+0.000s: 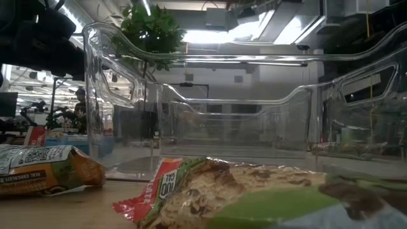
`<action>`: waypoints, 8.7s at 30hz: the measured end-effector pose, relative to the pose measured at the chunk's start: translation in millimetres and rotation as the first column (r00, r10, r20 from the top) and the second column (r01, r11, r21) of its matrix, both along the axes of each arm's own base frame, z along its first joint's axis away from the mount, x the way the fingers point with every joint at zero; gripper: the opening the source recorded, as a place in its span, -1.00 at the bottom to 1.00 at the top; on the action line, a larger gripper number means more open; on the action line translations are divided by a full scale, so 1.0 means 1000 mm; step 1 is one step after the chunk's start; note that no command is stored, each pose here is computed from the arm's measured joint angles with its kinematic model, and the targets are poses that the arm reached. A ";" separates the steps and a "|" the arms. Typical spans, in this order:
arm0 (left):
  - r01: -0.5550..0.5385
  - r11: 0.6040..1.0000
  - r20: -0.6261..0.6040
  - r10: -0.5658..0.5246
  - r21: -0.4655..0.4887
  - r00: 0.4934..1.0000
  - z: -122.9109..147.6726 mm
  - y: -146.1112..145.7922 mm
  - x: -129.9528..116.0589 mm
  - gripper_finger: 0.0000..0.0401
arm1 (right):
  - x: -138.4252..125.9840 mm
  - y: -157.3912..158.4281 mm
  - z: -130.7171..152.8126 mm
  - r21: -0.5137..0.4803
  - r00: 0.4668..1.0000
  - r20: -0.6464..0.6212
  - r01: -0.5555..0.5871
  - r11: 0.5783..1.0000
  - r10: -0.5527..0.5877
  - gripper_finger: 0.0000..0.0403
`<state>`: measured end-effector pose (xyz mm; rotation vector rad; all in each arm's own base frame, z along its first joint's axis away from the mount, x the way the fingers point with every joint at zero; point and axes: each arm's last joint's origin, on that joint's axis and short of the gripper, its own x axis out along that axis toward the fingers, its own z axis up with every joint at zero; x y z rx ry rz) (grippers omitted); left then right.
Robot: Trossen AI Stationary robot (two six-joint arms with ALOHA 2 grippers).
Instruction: Pick and place Granola Bars by type
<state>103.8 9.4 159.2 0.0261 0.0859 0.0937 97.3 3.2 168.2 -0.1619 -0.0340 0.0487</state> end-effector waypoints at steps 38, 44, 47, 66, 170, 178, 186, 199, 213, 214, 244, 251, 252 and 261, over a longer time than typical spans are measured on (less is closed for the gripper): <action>0.000 1.000 0.000 0.000 0.000 1.000 0.000 0.000 0.000 -0.94 | 0.000 0.000 0.000 0.000 1.000 0.000 0.000 1.000 0.000 -0.96; 0.000 1.000 0.000 0.000 0.000 1.000 0.000 0.000 0.000 -0.94 | 0.000 0.000 0.000 0.000 1.000 0.000 0.000 1.000 0.000 -0.96; 0.000 1.000 0.001 0.000 0.000 1.000 0.000 0.000 0.000 -0.92 | 0.000 0.000 0.000 0.000 1.000 0.000 0.000 1.000 0.000 -0.96; 0.030 0.968 0.215 0.025 -0.249 0.976 0.019 0.000 0.000 -0.93 | 0.000 0.000 0.000 0.000 1.000 0.000 0.000 1.000 0.000 -0.96; -0.760 0.551 -0.898 0.042 -0.346 0.439 -0.002 -0.021 0.040 0.23 | 0.043 -0.010 0.190 0.179 0.932 0.026 0.352 0.919 -0.362 -0.96; -0.749 0.568 -0.900 0.032 -0.342 0.436 -0.015 -0.026 0.057 0.23 | 0.043 -0.010 0.190 0.180 0.932 0.023 0.352 0.918 -0.362 -0.96; -0.770 0.566 -0.926 0.029 -0.295 0.377 -0.026 -0.028 0.062 0.23 | 0.043 -0.010 0.190 0.182 0.932 0.022 0.352 0.918 -0.362 -0.96; -0.797 0.536 -0.932 0.050 -0.279 0.360 -0.024 -0.027 0.061 -0.25 | 0.043 -0.010 0.190 0.182 0.932 0.022 0.352 0.918 -0.361 -0.96; -0.775 0.531 -0.917 -0.012 -0.343 0.398 -0.014 -0.030 0.071 -0.58 | 0.044 -0.010 0.187 0.171 0.932 -0.007 0.357 0.918 -0.361 -0.96; -0.764 0.541 -0.912 -0.015 -0.351 0.409 -0.011 -0.030 0.073 -0.58 | 0.044 -0.010 0.187 0.171 0.932 -0.008 0.358 0.918 -0.362 -0.96; -0.170 0.900 -0.407 -0.009 -0.401 0.913 0.196 -0.034 0.144 -0.63 | 0.057 -0.010 0.179 0.149 0.931 -0.059 0.366 0.918 -0.361 -0.96; -0.015 0.920 -0.138 -0.042 -0.392 0.990 0.238 -0.039 0.151 -0.63 | 0.063 -0.009 0.176 0.140 0.929 -0.082 0.369 0.919 -0.361 -0.96; -0.003 0.919 -0.114 -0.046 -0.394 0.992 0.242 -0.040 0.153 -0.63 | 0.064 -0.009 0.175 0.139 0.928 -0.086 0.370 0.919 -0.361 -0.96; 0.039 0.919 -0.113 -0.090 -0.393 0.990 0.257 -0.057 0.199 -0.63 | 0.069 -0.009 0.172 0.127 0.926 -0.110 0.373 0.919 -0.361 -0.96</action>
